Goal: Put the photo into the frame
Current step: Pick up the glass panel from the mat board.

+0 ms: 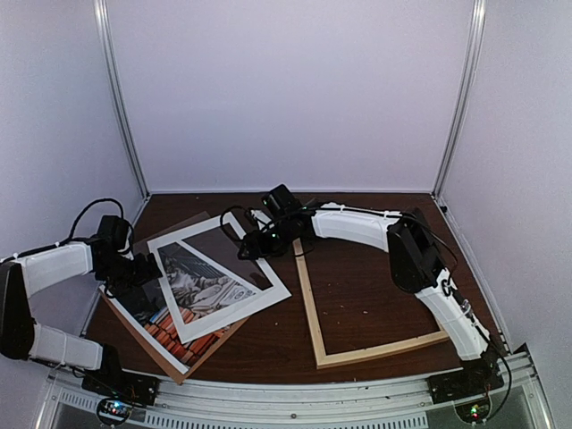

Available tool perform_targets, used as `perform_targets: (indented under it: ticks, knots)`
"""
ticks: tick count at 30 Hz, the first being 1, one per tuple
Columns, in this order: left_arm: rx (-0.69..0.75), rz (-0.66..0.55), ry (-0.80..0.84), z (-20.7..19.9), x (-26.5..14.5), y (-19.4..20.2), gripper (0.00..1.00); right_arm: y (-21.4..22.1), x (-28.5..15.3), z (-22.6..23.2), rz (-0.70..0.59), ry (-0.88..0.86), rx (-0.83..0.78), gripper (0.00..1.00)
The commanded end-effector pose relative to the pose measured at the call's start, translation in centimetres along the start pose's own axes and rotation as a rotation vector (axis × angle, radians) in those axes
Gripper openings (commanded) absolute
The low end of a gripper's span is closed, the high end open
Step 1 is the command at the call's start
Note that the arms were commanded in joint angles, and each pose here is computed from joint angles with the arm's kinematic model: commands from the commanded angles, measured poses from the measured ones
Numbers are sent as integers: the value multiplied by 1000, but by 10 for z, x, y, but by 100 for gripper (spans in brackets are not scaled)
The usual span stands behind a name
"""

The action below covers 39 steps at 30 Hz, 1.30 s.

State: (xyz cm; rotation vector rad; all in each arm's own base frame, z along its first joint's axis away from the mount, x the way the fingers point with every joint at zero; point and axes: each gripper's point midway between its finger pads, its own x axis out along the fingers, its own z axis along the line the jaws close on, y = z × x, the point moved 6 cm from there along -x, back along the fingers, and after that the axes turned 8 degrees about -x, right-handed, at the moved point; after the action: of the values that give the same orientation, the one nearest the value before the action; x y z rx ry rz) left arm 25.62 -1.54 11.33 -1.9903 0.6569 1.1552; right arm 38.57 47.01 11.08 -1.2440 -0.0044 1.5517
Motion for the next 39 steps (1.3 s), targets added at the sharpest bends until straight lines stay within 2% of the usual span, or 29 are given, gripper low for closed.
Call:
perform_targets:
  ticks: [1, 16, 22, 39]
  knots:
    - [-32, -6, 26, 1, 6, 0, 96, -5, 10, 5, -10, -38, 41, 66]
    - [-86, 43, 87, 4, 26, 16, 89, 14, 29, -5, 72, -5, 121, 64]
    - [-97, 54, 133, 3, 31, 21, 84, 20, 31, 3, 96, -42, 137, 62]
    - [-53, 10, 315, -19, 21, 13, 79, 25, 1, 20, 35, -113, 232, 56]
